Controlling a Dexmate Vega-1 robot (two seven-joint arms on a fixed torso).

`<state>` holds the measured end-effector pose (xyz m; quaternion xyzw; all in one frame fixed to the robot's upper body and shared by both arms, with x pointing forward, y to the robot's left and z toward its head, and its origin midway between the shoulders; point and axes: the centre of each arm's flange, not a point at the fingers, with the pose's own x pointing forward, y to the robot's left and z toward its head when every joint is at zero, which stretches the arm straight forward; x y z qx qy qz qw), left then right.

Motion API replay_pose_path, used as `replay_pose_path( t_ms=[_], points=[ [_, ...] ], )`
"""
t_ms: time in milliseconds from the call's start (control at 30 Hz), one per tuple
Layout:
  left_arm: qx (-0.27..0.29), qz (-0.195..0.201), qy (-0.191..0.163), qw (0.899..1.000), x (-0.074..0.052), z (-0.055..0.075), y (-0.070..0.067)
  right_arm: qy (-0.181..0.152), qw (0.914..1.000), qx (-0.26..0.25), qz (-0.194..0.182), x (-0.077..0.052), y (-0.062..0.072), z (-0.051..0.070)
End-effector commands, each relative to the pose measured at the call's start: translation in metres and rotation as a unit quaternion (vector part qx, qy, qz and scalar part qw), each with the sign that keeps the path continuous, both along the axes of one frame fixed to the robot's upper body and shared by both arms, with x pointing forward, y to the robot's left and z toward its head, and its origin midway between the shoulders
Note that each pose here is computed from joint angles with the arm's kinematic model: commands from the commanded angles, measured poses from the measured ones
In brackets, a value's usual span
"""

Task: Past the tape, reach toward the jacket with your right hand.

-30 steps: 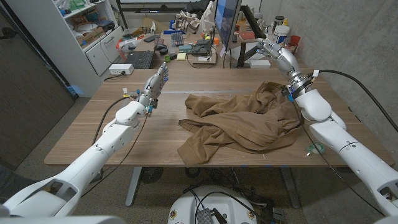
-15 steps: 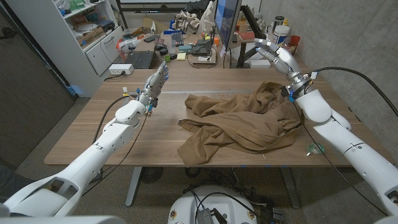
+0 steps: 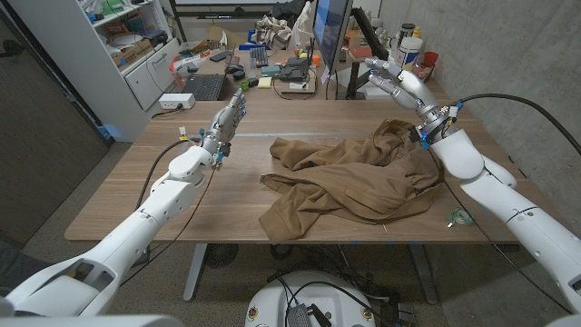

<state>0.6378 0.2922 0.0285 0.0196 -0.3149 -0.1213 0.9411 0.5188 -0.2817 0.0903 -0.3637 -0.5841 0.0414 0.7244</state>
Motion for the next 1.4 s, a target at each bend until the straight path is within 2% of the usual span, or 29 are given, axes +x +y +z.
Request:
replay_pose_path(
  t_ms=[33, 700, 933, 1400],
  points=[
    [-0.005, 0.000, 0.000, 1.000, -0.001, -0.001, 0.001, -0.021, 0.9980, -0.036, -0.048, -0.002, 0.007, -0.003],
    [-0.011, -0.014, -0.003, 1.000, 0.001, -0.002, -0.001, -0.050, 0.9891, -0.082, -0.111, -0.002, 0.020, -0.012],
    [-0.013, -0.014, -0.001, 1.000, 0.003, -0.004, 0.001, -0.073, 0.9810, -0.107, -0.145, 0.001, 0.026, -0.017],
    [-0.011, -0.011, -0.002, 1.000, 0.003, -0.002, 0.001, -0.082, 0.9752, -0.127, -0.162, 0.004, 0.033, -0.021]
  ],
)
